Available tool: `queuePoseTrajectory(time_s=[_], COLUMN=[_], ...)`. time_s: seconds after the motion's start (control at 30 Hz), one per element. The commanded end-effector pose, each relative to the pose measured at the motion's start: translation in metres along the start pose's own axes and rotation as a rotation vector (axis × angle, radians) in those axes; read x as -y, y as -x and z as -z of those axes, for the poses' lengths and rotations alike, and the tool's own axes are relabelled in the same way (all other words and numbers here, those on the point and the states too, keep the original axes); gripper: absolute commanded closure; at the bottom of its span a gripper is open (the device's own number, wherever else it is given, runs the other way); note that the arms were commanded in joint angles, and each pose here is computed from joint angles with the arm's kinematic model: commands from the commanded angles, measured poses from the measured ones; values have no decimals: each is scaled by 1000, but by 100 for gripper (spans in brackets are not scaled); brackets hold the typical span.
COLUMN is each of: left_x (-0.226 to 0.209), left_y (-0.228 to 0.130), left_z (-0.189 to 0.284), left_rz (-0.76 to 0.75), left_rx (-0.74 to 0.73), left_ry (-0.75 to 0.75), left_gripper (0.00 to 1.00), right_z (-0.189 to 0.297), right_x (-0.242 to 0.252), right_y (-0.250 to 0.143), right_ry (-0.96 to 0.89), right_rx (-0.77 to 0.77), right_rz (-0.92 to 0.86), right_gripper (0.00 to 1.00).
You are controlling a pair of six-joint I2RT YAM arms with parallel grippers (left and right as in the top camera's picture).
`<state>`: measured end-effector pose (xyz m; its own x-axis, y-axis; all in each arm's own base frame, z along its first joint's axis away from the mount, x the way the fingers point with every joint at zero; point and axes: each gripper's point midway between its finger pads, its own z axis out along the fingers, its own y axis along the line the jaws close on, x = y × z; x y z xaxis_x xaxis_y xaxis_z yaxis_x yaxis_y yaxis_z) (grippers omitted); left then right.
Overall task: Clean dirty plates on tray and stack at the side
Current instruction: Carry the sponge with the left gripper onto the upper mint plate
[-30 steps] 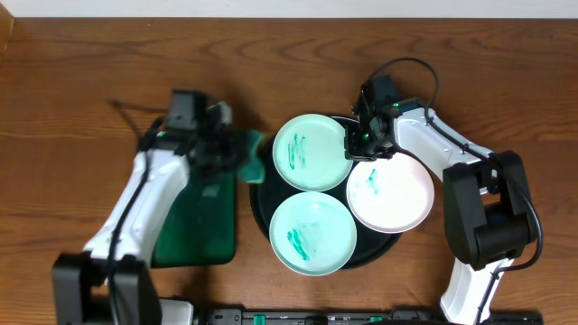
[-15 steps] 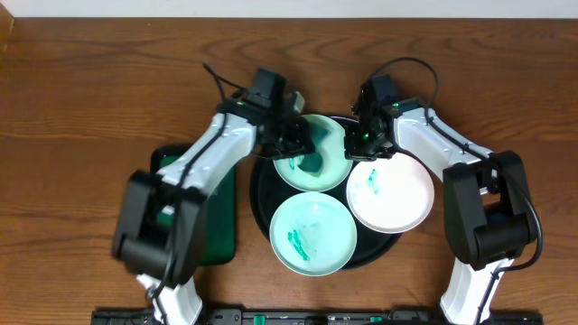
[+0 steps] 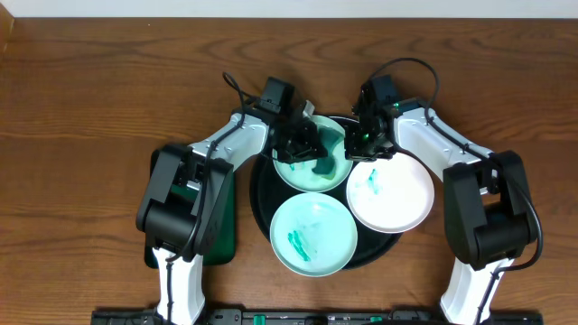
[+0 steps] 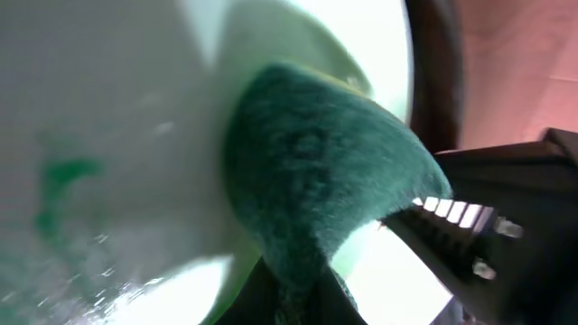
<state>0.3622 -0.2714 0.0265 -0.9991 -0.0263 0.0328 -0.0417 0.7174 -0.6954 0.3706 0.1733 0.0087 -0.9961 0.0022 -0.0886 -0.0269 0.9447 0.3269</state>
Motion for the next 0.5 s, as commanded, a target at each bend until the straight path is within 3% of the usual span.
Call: queuePoseTrajectory(time_s=[0.0,0.13,0.47], left_x=[-33,-76,-119], left_y=[8,1,11], left_z=[3,16,73], left_rz=[47,100,101], left_rx=[55,73,161], left_ry=[176,409,823], left_gripper=[93,93,93], right_z=[-2,-2,-2], right_x=[0,-1,0], right_y=[-5,-5,-5], right_ry=[3,3,2], right_rx=[-18,-18,-18], right_rz=[14,15,14], right_gripper=[99,99,99])
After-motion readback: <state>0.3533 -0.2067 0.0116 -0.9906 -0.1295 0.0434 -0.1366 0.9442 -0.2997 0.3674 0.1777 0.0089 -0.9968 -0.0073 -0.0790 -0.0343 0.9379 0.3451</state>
